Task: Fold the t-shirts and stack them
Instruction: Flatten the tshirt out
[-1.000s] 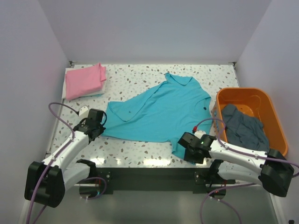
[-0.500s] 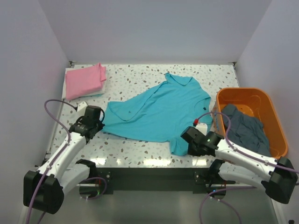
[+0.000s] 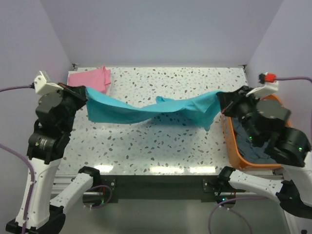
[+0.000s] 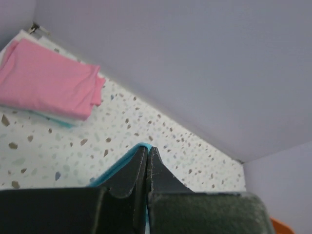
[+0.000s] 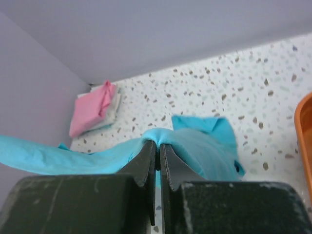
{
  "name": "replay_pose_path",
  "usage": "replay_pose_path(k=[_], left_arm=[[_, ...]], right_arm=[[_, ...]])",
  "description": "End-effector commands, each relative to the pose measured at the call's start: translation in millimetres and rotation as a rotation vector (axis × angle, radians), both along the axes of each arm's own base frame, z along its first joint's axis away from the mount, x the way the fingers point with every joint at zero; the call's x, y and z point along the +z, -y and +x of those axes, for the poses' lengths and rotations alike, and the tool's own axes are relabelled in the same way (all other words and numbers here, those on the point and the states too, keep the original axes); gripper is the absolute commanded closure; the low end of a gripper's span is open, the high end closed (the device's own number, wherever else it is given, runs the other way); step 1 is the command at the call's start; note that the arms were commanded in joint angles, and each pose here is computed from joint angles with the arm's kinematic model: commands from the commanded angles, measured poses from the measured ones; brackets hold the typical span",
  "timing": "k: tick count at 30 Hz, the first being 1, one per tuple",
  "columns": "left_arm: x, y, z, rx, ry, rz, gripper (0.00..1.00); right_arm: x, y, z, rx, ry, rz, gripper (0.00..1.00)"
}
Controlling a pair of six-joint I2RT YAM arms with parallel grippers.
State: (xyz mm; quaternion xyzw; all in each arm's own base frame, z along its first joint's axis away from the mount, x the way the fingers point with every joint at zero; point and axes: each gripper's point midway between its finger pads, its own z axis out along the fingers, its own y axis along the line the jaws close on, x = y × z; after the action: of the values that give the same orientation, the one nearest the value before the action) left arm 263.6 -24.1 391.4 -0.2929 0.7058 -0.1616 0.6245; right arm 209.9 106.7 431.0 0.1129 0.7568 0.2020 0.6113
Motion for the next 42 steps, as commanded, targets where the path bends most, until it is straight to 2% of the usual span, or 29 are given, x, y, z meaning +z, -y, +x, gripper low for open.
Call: replay_pose_path(k=[1, 4, 6, 7, 10, 14, 18, 23, 26, 29, 30, 31, 32, 33, 34, 35, 37, 38, 39, 40, 41, 42], left_arm=[[69, -8, -26, 0.0, 0.138, 0.004, 1.0], [124, -14, -52, -0.003, 0.27, -0.016, 1.0], [155, -15, -72, -0.021, 0.345, -0.031, 1.0], [161, -14, -77, -0.035, 0.357, -0.026, 1.0], [182, -9, -97, -0.089, 0.413, -0.037, 1.0], [198, -6, -122, -0.133, 0.474, -0.056, 1.0], [214, -9, -148, -0.147, 0.534, -0.067, 1.0], [206, -11, -144, -0.134, 0.515, -0.061, 1.0], [182, -12, -115, -0.09, 0.44, -0.048, 1.0], [141, -12, -69, -0.038, 0.323, -0.028, 1.0], [114, -8, -42, -0.025, 0.253, -0.014, 1.0], [100, -8, -29, -0.009, 0.218, -0.008, 1.0], [85, -11, -15, 0.024, 0.183, 0.002, 1.0], [53, -8, 14, 0.045, 0.102, 0.025, 1.0], [37, -10, 27, 0.076, 0.063, 0.035, 1.0], [2, -11, 53, 0.114, -0.031, 0.066, 1.0], [-21, -7, 79, 0.119, -0.079, 0.088, 1.0], [-53, -2, 100, 0.113, -0.152, 0.114, 1.0], [-56, 1, 117, 0.113, -0.122, 0.118, 1.0], [-67, 2, 130, 0.117, -0.131, 0.129, 1.0], [-100, 4, 151, 0.119, -0.196, 0.15, 1.0], [-105, 6, 167, 0.119, -0.182, 0.151, 1.0]], right_arm=[[98, 22, -15, 0.041, 0.249, 0.02, 1.0], [152, 32, -32, 0.092, 0.37, 0.053, 1.0], [171, 32, -41, 0.134, 0.409, 0.068, 1.0], [195, 36, -59, 0.194, 0.474, 0.109, 1.0], [225, 38, -89, 0.312, 0.571, 0.168, 1.0], [242, 37, -115, 0.422, 0.634, 0.222, 1.0], [246, 43, -126, 0.445, 0.654, 0.251, 1.0], [237, 45, -113, 0.38, 0.632, 0.243, 1.0], [214, 37, -77, 0.263, 0.546, 0.167, 1.0], [177, 25, -29, 0.104, 0.414, 0.045, 1.0], [154, 14, -9, 0.063, 0.357, -0.023, 1.0], [140, 28, 6, -0.078, 0.309, -0.062, 1.0], [133, 27, 18, -0.142, 0.297, -0.083, 1.0], [105, 16, 41, -0.212, 0.235, -0.196, 1.0], [93, 21, 51, -0.301, 0.204, -0.245, 1.0], [84, 19, 66, -0.335, 0.191, -0.275, 1.0], [40, 5, 117, -0.291, 0.097, -0.31, 1.0], [28, 4, 133, -0.29, 0.077, -0.307, 1.0], [6, 3, 150, -0.296, 0.044, -0.332, 1.0], [-19, 2, 177, -0.31, -0.004, -0.367, 1.0], [-28, -7, 192, -0.273, -0.004, -0.36, 1.0], [-42, -12, 208, -0.261, -0.028, -0.36, 1.0]])
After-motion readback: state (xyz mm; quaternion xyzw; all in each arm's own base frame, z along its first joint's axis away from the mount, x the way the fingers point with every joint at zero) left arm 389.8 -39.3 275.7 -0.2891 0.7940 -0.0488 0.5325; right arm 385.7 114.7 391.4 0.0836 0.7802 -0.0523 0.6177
